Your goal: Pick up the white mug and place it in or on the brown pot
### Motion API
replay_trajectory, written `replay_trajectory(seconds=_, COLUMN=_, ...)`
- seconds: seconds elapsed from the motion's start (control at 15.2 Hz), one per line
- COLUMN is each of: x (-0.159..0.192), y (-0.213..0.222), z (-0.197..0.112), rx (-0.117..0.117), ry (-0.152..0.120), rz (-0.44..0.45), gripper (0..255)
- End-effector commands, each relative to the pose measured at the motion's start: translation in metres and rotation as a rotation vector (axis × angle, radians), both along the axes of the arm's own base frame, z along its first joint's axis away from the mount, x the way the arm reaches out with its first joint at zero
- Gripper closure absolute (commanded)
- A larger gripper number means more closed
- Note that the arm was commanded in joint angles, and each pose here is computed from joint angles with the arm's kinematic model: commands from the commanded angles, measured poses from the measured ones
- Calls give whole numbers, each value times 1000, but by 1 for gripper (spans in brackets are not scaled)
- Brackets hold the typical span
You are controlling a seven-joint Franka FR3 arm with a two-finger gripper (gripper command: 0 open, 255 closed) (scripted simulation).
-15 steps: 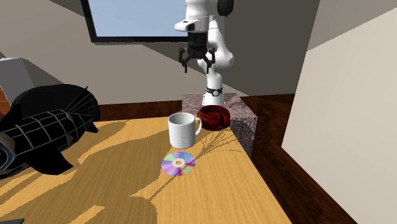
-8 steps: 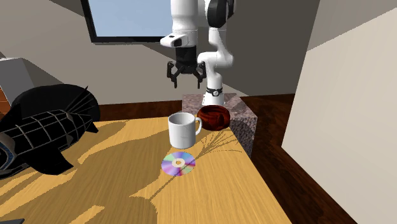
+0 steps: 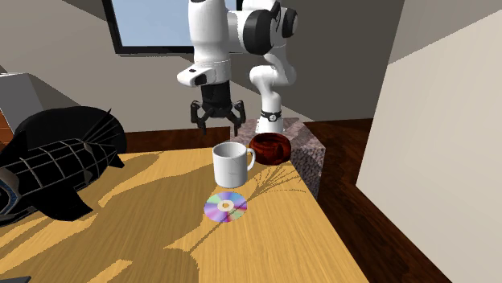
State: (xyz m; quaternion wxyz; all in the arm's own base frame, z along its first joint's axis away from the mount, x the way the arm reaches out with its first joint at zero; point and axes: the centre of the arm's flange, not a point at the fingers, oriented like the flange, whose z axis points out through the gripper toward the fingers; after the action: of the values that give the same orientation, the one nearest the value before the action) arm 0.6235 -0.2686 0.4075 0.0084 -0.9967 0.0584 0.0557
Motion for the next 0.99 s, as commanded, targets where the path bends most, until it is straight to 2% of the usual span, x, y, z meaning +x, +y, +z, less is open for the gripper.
replay_trajectory(seconds=0.0, x=21, y=-11, z=-13, rx=6, ry=0, rz=2, gripper=0)
replay_trajectory(seconds=0.13, x=35, y=-20, z=-22, rx=9, ry=1, rz=2, gripper=0)
replay_trajectory(seconds=0.59, x=31, y=-19, z=-61, rx=10, ry=1, rz=2, gripper=0)
replay_trajectory(seconds=0.92, x=31, y=-19, z=-61, rx=9, ry=1, rz=2, gripper=0)
